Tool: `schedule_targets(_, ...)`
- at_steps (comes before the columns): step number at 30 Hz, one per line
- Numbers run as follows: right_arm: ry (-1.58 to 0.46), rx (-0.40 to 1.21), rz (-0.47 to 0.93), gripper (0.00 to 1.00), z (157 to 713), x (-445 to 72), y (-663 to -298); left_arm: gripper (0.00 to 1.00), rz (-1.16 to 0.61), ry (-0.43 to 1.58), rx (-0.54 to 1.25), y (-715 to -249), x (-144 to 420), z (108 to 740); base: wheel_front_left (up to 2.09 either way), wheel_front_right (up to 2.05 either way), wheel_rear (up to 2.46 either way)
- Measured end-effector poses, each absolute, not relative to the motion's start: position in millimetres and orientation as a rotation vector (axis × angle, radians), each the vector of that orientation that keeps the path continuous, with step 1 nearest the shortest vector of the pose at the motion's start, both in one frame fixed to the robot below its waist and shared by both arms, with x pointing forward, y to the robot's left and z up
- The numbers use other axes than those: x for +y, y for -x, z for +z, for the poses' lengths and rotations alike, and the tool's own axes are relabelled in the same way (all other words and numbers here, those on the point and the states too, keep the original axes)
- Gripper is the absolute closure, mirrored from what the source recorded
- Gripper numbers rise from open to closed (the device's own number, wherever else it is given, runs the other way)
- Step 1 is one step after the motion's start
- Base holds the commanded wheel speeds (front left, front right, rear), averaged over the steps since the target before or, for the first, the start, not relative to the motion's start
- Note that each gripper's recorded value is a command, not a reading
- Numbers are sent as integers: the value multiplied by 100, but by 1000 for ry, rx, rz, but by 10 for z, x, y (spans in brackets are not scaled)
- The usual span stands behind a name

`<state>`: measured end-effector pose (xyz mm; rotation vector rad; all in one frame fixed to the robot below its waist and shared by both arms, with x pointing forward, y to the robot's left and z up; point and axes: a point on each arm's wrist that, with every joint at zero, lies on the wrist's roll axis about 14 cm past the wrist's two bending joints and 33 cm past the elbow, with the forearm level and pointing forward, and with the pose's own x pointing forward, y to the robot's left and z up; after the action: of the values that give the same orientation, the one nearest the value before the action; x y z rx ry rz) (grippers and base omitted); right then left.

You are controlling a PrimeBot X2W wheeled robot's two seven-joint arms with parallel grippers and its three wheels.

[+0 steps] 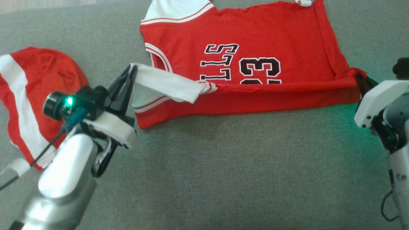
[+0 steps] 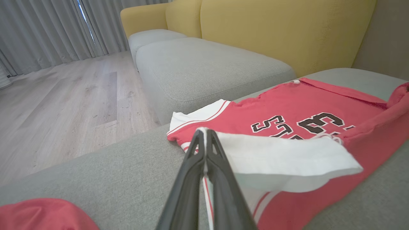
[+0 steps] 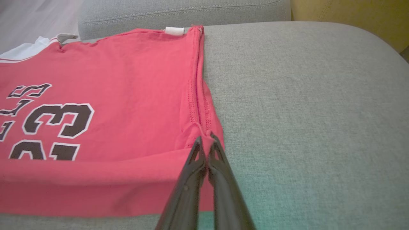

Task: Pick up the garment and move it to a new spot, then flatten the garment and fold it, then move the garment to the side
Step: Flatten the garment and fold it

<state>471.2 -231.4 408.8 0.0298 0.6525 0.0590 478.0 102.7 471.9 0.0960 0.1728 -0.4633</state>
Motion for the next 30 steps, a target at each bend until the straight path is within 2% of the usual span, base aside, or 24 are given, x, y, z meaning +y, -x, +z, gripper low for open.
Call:
schedule_targets(9,-12,670,51,100,3937,-2325,-4839,100,-486,-153,226,-4985,993,4501,0,0,0)
schedule_targets(10,-16,662,47,91,3938,-2330,-4864,100,-484,-157,236,-4997,1001,4467,0,0,0)
schedule_targets(11,-17,640,43,3,3961,-2337,-4906,95,-478,-160,246,-5012,1014,4436,0,0,0)
schedule_targets(12,-24,634,38,0,3969,-2344,-4936,25,-473,-164,247,-5027,1024,4429,0,0,0)
schedule_targets(13,-25,626,37,0,3980,-2344,-4964,0,-464,-167,238,-5048,1033,4440,0,0,0)
schedule_targets(18,-44,458,32,0,4259,-2325,-5154,0,-408,-123,132,-5154,1011,4680,0,0,0)
schedule_targets(24,-20,210,85,0,4781,-2173,-5253,0,-290,26,-44,-5181,1109,5190,0,0,0)
schedule_targets(30,-8,60,102,0,5034,-2156,-5031,0,-243,150,-136,-4856,1086,5447,0,0,0)
